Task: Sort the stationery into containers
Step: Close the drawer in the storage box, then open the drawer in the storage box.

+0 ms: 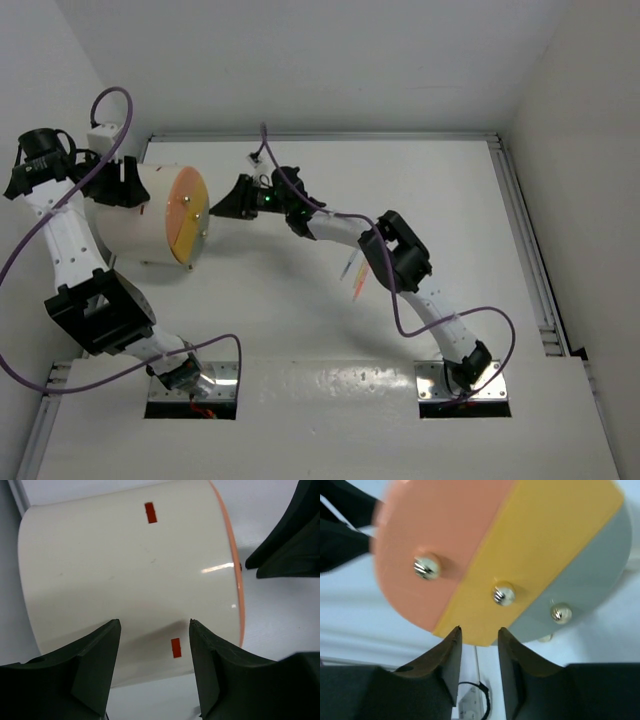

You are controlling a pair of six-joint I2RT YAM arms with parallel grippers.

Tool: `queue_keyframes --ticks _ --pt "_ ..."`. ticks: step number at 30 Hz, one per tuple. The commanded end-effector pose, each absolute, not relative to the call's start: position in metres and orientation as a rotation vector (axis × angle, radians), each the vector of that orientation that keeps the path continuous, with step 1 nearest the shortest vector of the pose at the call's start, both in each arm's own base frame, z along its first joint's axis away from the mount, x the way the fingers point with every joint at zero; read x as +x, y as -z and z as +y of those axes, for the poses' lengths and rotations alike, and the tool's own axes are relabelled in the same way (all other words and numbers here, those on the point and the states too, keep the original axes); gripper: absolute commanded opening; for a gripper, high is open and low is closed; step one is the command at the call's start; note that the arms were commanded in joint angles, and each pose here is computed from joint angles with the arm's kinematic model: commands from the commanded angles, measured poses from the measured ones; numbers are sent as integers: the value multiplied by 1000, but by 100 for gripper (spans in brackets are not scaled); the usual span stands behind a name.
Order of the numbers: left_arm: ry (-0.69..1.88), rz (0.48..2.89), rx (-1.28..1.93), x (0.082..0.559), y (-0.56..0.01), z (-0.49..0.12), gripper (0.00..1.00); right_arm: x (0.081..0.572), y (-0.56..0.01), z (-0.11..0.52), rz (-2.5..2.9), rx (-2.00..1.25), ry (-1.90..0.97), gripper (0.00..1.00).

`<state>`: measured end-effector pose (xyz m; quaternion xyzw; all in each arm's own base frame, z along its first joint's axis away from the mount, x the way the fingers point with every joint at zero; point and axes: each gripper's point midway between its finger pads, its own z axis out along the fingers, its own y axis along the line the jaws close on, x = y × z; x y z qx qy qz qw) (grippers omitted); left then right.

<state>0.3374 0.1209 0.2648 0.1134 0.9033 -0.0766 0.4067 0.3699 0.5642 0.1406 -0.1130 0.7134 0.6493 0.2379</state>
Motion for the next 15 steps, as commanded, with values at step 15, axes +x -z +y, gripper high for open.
queue_keyframes --ticks 15 --pt "340 2367 294 317 -238 95 63 366 -250 595 1753 -229 -1981 41"
